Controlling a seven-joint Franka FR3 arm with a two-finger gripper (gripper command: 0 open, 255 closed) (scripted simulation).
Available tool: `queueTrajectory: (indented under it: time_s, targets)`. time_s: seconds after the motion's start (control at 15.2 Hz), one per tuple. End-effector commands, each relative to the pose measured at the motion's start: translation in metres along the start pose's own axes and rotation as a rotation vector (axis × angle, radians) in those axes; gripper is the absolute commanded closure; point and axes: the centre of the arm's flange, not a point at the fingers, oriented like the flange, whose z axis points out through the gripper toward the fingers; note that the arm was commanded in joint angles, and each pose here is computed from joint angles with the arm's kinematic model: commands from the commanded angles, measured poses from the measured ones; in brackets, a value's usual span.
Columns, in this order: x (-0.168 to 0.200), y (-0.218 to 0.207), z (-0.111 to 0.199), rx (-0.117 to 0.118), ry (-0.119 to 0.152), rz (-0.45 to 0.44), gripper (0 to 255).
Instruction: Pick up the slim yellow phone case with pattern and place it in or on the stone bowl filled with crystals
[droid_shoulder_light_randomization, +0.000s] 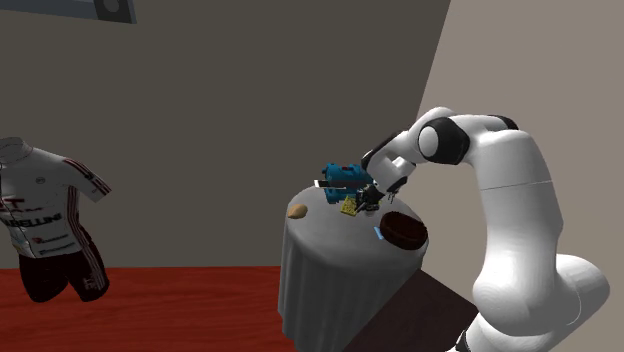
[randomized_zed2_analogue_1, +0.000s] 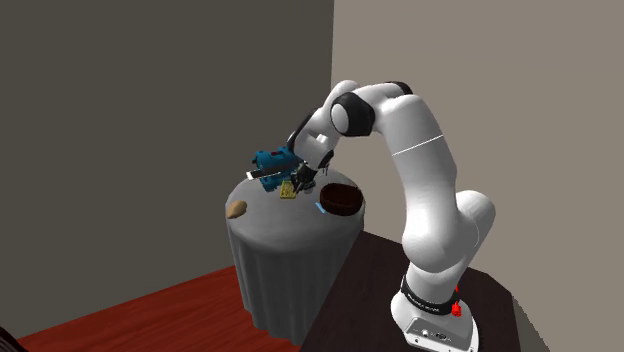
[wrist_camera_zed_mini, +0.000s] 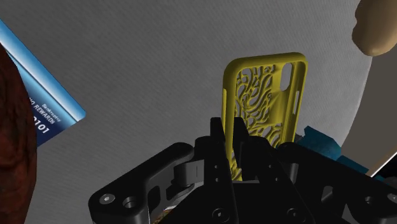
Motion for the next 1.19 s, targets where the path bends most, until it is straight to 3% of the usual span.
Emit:
queueTrajectory:
  time_s: [0.0,1.12]
  targets:
    - [0.001,-0.005,-0.009,0.0,0.0,0.0,255]
    - [0.006,-0.047,-0.089,0.0,0.0,0.0,255]
